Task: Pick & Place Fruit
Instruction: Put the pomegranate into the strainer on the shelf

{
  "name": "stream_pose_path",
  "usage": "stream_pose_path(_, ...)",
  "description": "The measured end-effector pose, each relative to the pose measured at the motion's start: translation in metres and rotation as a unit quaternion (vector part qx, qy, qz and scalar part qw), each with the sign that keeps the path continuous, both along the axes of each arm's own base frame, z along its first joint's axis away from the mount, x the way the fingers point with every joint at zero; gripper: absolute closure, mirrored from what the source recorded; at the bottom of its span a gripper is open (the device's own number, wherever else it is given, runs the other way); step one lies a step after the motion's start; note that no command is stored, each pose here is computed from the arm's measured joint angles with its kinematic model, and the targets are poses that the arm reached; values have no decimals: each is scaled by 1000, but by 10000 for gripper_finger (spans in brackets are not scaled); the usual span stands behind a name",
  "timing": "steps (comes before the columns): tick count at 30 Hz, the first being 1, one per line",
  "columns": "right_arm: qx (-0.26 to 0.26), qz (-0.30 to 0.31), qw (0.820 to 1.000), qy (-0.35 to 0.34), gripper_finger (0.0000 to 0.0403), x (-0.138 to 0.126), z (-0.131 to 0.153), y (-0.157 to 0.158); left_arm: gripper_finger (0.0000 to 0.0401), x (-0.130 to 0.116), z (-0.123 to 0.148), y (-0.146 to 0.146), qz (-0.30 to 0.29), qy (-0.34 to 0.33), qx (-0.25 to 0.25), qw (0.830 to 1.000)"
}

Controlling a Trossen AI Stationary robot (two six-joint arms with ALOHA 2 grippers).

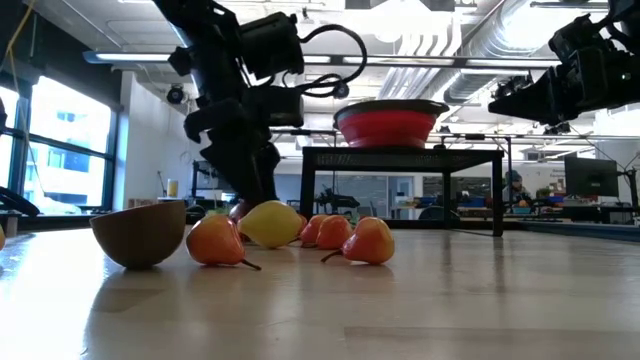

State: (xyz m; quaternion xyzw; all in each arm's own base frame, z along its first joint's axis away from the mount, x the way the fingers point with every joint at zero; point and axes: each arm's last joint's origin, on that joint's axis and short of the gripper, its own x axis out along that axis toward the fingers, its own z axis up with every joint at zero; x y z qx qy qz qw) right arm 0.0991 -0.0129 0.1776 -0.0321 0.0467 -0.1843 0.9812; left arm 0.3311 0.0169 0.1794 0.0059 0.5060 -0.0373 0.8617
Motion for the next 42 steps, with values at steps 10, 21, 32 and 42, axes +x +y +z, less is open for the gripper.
stream_pose_path(10, 0, 0, 1000, 0, 377, 0, 0, 0, 82, -7, -4, 0, 1, 41, -2, 999)
stream_pose_path(21, 0, 0, 1000, 0, 377, 0, 0, 0, 82, -7, -12, 0, 3, 61, -3, 998)
stream_pose_path(32, 0, -1, 1000, 4, 377, 0, -1, 0, 82, -2, -21, 1, 14, 64, 5, 998)
stream_pose_path(42, 0, 0, 1000, 6, 377, 0, -1, 0, 82, -5, -21, 1, 17, 77, 3, 997)
